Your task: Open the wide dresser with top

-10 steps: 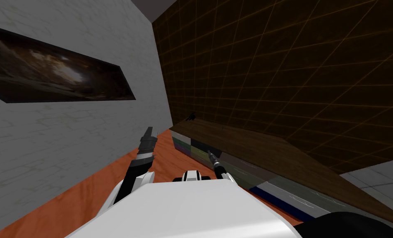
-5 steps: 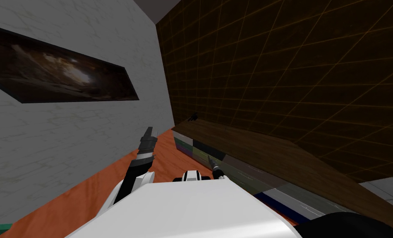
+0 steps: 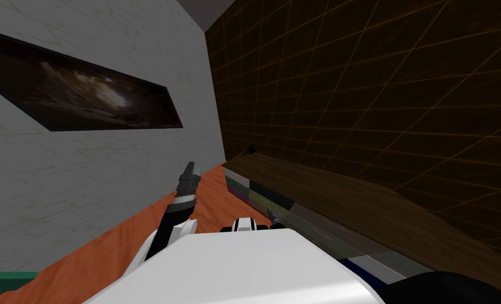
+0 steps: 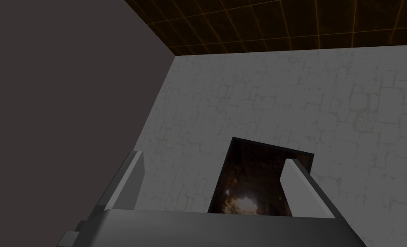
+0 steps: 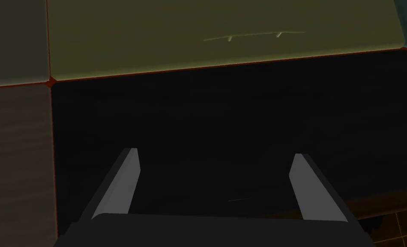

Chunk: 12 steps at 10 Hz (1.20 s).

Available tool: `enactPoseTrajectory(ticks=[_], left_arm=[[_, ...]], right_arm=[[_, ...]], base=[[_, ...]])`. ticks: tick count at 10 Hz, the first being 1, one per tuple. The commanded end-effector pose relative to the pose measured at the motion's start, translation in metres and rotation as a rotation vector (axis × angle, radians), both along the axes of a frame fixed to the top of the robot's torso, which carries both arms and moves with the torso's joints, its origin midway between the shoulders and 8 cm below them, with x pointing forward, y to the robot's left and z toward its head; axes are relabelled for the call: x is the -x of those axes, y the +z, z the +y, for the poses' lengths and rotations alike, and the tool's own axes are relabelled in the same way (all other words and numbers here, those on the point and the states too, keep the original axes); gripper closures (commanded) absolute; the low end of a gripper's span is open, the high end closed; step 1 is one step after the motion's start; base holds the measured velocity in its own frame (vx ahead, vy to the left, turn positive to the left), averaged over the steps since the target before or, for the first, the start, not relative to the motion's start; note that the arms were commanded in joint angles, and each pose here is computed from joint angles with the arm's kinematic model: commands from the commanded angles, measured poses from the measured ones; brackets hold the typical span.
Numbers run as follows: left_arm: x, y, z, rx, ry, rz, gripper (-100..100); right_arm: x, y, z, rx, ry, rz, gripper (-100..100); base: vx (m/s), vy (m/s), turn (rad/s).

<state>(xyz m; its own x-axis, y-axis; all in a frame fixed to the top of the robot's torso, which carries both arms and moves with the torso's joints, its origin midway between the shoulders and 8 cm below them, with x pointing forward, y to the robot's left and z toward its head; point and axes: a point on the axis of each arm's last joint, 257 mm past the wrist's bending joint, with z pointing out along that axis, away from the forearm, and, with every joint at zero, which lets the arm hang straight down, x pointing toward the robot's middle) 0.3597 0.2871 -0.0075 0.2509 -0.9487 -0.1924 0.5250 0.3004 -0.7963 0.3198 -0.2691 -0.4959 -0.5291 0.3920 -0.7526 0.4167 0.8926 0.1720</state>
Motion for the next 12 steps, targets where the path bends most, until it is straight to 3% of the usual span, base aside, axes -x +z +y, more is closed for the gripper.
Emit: enactPoseTrajectory(ticks=[1,3,5,6,9,12], left_arm=[[0.0,0.0,0.0,0.0,0.0,0.0,0],[0.0,0.0,0.0,0.0,0.0,0.0,0],[0.0,0.0,0.0,0.0,0.0,0.0,0],[0.0,0.0,0.0,0.0,0.0,0.0,0],[0.0,0.0,0.0,0.0,0.0,0.0,0],[0.0,0.0,0.0,0.0,0.0,0.0,0]], right_arm=[[0.024,-0.021,-0.023,0.126,0.0,0.081,-100],[0.035,-0.027,-0.038,0.238,0.02,0.118,-100],[0.043,-0.03,-0.048,0.266,-0.003,0.142,-100],[0.055,-0.038,-0.059,0.351,0.022,0.179,-100],[0.071,-0.039,-0.08,0.464,0.015,0.222,-100],[0.091,-0.042,-0.105,0.639,0.057,0.278,-100]], base=[[0.053,0.043,0.093],[0.06,0.048,0.074],[0.042,0.036,0.016],[0.034,0.037,0.087],[0.053,0.04,0.069],[0.057,0.049,0.068]])
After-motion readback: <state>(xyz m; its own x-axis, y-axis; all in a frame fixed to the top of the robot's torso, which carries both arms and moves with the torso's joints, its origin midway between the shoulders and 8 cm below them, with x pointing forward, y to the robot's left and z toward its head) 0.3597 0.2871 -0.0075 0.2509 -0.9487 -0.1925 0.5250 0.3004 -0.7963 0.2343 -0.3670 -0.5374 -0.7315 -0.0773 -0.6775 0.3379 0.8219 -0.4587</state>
